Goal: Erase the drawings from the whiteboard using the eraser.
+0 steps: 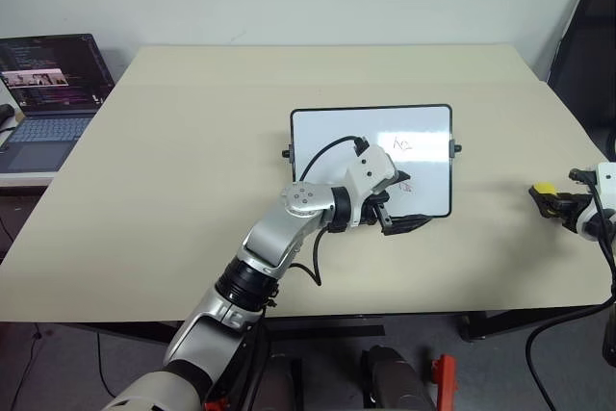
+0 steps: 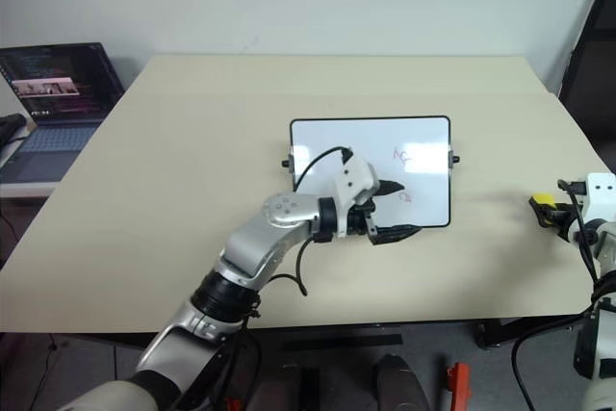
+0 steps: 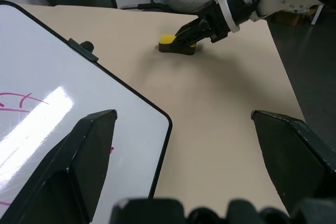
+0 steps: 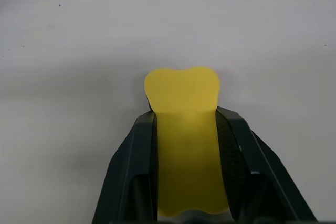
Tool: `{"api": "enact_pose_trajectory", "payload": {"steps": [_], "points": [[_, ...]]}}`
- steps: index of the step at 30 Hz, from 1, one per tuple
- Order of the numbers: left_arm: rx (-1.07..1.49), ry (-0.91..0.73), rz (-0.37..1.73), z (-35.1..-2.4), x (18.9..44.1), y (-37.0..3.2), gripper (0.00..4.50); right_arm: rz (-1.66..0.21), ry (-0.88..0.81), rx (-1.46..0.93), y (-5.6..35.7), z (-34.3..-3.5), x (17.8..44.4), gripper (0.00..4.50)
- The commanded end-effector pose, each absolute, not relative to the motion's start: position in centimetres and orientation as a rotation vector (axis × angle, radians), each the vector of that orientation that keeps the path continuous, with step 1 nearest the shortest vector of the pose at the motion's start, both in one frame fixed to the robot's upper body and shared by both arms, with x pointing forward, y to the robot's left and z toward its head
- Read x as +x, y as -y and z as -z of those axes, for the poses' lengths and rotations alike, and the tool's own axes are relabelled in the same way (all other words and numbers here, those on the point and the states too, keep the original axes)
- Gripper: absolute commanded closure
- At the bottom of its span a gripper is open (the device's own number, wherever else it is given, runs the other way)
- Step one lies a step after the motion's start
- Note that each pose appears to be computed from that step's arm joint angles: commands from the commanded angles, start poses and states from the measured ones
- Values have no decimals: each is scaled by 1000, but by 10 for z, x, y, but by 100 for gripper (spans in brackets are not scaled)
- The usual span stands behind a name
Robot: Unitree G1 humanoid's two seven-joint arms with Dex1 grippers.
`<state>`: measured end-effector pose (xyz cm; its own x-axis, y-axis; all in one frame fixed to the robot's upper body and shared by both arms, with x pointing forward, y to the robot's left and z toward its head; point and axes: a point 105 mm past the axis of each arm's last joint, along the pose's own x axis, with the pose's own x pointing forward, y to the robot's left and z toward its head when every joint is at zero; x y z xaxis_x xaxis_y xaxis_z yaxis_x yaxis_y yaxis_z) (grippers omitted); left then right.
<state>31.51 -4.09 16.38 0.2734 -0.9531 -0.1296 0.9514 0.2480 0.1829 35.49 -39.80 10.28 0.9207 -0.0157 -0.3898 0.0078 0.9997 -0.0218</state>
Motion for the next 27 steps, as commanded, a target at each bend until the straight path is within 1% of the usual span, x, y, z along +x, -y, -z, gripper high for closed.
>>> {"api": "enact_pose_trajectory", "payload": {"steps": [1, 2, 3, 5, 6, 8, 10, 11, 12, 14, 17, 21, 24, 27], "points": [[251, 67, 1275, -176, 319, 35, 0, -13, -321, -31, 396, -126, 359, 332], [253, 68, 1272, -176, 320, 34, 0, -18, -316, -34, 395, -128, 359, 332], [256, 71, 1257, -177, 323, 29, 0, -42, -292, -46, 391, -137, 361, 332], [273, 78, 1214, -180, 330, 14, 0, -120, -213, -87, 373, -167, 363, 332], [286, 85, 1187, -182, 334, 3, 0, -171, -157, -114, 358, -189, 363, 332], [300, 93, 1157, -185, 338, -8, 0, -227, -94, -145, 337, -215, 360, 332], [309, 127, 1114, -193, 341, -33, 0, -312, 42, -215, 295, -261, 357, 333], [317, 145, 1093, -197, 341, -45, 0, -362, 103, -254, 273, -279, 354, 333], [325, 168, 1074, -201, 342, -55, 0, -406, 149, -287, 254, -292, 351, 333], [335, 198, 1053, -206, 341, -69, 0, -452, 194, -313, 229, -302, 352, 333], [349, 239, 1013, -210, 341, -89, 0, -504, 227, -368, 192, -302, 363, 333], [355, 247, 982, -209, 341, -102, 0, -525, 197, -405, 164, -272, 381, 333], [346, 249, 994, -207, 335, -101, 0, -519, 163, -457, 156, -246, 392, 333], [328, 235, 1022, -204, 326, -99, 0, -503, 148, -463, 160, -232, 400, 333]]}}
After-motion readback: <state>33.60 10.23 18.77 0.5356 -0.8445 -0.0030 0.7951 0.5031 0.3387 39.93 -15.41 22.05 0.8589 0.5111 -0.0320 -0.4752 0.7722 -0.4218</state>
